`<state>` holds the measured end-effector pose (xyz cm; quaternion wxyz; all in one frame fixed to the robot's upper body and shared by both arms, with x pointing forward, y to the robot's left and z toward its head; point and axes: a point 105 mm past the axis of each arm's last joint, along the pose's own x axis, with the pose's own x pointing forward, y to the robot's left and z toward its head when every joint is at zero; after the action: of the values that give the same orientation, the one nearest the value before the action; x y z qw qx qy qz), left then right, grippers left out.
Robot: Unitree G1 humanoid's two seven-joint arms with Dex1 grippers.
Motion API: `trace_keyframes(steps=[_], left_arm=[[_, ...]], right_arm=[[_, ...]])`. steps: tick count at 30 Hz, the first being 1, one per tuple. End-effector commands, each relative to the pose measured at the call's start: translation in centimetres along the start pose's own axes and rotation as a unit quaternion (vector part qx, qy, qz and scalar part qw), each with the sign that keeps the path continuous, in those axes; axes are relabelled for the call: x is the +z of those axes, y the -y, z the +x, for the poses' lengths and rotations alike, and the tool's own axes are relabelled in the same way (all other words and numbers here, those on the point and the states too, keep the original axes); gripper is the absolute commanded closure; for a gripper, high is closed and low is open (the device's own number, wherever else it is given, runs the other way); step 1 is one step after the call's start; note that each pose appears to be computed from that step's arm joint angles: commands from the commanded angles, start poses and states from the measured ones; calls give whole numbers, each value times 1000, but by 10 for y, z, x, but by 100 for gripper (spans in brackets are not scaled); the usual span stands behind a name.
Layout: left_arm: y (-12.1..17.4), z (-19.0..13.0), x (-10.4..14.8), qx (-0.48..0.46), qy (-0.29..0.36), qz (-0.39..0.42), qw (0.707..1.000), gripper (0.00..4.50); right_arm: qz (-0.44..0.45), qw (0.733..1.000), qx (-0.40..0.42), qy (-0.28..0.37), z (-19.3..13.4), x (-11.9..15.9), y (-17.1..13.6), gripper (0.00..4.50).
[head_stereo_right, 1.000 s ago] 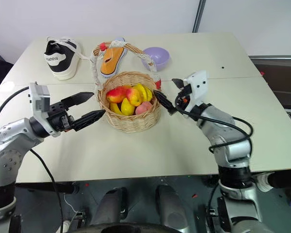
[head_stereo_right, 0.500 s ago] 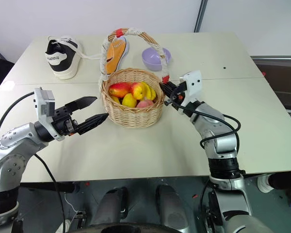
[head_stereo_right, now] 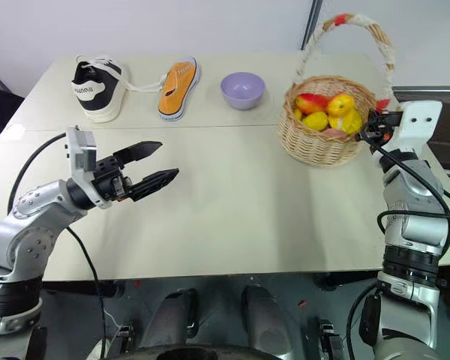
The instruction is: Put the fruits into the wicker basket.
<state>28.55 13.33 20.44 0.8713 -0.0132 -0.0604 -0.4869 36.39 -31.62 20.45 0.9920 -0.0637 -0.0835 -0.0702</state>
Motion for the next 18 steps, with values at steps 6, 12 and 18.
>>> trace_keyframes(steps=[6, 12, 18], left_arm=[[-5, 4, 5, 8, 9, 21, 1000, 0], [-39, -21, -9, 115, -29, 25, 993, 0], [-60, -67, -31, 214, -77, 30, 973, 0]], right_arm=[[-5, 998, -13, 57, -12, 32, 12, 119], [-25, 999, -6, 44, -45, 27, 35, 76], [-11, 978, 206, 16, -71, 20, -23, 76]])
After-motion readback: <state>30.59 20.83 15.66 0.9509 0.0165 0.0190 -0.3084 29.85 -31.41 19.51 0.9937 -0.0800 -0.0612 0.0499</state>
